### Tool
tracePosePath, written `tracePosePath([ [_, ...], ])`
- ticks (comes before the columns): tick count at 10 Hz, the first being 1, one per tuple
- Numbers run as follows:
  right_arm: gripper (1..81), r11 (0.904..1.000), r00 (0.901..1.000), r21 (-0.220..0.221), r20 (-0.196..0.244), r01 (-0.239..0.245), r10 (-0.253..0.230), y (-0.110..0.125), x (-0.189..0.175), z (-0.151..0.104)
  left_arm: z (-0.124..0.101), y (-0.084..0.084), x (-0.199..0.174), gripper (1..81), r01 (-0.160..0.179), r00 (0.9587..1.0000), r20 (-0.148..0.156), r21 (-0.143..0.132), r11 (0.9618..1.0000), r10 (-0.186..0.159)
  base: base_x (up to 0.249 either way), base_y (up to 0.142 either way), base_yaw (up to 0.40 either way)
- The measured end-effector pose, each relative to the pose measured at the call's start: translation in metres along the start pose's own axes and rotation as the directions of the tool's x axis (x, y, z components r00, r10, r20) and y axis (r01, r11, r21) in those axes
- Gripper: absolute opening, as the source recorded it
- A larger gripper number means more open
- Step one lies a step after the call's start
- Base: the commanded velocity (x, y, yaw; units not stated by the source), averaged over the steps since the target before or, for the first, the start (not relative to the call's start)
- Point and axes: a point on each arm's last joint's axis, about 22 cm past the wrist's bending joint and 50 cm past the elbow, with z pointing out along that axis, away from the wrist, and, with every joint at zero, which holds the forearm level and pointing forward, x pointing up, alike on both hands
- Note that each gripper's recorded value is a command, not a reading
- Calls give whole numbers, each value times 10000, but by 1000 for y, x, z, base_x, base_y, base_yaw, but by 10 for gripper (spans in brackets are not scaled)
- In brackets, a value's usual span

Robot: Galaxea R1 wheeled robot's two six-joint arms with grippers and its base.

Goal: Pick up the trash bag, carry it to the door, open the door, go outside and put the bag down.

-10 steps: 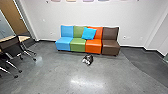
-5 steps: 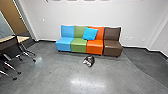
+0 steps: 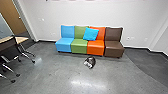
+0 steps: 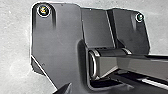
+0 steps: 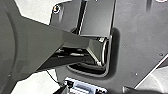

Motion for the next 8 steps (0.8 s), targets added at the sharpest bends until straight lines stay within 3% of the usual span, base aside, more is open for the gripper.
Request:
tracePosePath([
  [5,811,10000,10000,-34,-38,23,-23,3,4,0,1,0,5,811,-19,10000,-71,-5,10000,19,135,0,0],
  [8,811,10000,10000,-59,60,-3,3,4,-5,-2,1,4,-3,811,9,10000,0,-47,10000,-9,135,70,0],
])
